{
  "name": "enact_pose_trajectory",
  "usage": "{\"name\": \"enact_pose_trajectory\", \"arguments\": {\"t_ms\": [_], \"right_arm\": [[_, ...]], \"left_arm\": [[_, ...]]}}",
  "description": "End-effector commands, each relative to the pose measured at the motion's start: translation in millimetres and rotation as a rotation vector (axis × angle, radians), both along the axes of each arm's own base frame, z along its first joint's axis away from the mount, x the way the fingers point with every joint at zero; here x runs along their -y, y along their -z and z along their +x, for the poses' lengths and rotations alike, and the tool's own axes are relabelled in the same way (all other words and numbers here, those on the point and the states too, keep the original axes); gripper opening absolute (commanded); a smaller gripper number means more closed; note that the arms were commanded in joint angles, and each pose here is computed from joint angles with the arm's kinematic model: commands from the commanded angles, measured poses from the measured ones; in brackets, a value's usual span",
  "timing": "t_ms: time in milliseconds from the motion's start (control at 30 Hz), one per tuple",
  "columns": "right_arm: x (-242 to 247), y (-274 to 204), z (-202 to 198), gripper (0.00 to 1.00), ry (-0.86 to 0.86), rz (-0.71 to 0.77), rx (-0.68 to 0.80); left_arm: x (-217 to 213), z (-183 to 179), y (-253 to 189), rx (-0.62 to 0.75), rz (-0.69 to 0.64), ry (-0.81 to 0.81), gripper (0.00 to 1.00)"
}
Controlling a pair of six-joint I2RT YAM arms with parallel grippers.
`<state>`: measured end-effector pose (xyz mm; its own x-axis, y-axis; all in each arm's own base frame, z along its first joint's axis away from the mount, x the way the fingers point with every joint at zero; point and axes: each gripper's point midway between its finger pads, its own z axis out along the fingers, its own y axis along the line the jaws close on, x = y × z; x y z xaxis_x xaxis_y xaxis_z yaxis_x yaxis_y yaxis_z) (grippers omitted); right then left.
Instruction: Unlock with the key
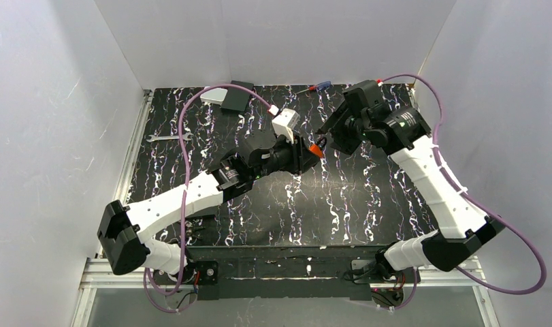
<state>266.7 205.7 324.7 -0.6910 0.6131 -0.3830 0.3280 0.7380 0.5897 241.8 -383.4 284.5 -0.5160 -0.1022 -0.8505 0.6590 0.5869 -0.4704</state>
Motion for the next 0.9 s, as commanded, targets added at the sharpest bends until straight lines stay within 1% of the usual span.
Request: {"name": "enact_pose_trajectory", "arguments": {"t_ms": [0,100,133,267,333,433,533,600,633,733,833,867], "right_arm": [[-9.1,9.9,2.4,0.64,-0.036,0.006,-0.034],[-13.4,19.7,0.8,0.64,-0.055,0.002,-0.07],[-14.9,23.6,0.7,0.61,-0.062,0.0,-0.08],[-19.4,31.0,0.4,0.5,-0.081,0.004,-0.097],[-21.2,33.5,1.5,0.4,-0.087,0.003,-0.101],[-22.7,35.3,3.1,0.28,-0.094,0.002,-0.101],[-26.8,34.4,5.6,0.22,-0.112,0.012,-0.087],[-33.8,29.4,9.5,0.2,-0.142,0.036,-0.054],[-37.4,26.2,11.5,0.17,-0.159,0.049,-0.031],[-44.3,17.2,16.6,0.03,-0.212,0.078,0.058],[-53.8,4.7,16.1,0.01,-0.294,0.137,0.193],[-58.0,7.3,13.0,0.01,-0.331,0.162,0.229]], "left_arm": [[-3.3,-7.8,-46.4,0.083,-0.1,0.031,0.0],[-3.2,-8.5,-50.0,0.088,-0.106,0.035,0.0],[-3.3,-8.8,-52.1,0.09,-0.109,0.037,0.0],[-3.2,-10.0,-56.9,0.096,-0.118,0.042,0.0],[-3.7,-11.1,-58.2,0.098,-0.12,0.045,0.0],[-4.7,-13.1,-60.5,0.095,-0.128,0.049,0.0],[-6.3,-15.9,-61.4,0.086,-0.138,0.053,0.0],[-8.1,-17.6,-63.2,0.07,-0.153,0.046,0.0],[-9.1,-18.6,-64.3,0.058,-0.164,0.041,0.0],[-14.3,-20.7,-67.6,0.019,-0.2,0.016,0.0],[-23.0,-23.3,-66.7,-0.043,-0.245,-0.027,0.0],[-27.8,-19.9,-65.2,-0.069,-0.265,-0.069,0.0]]}}
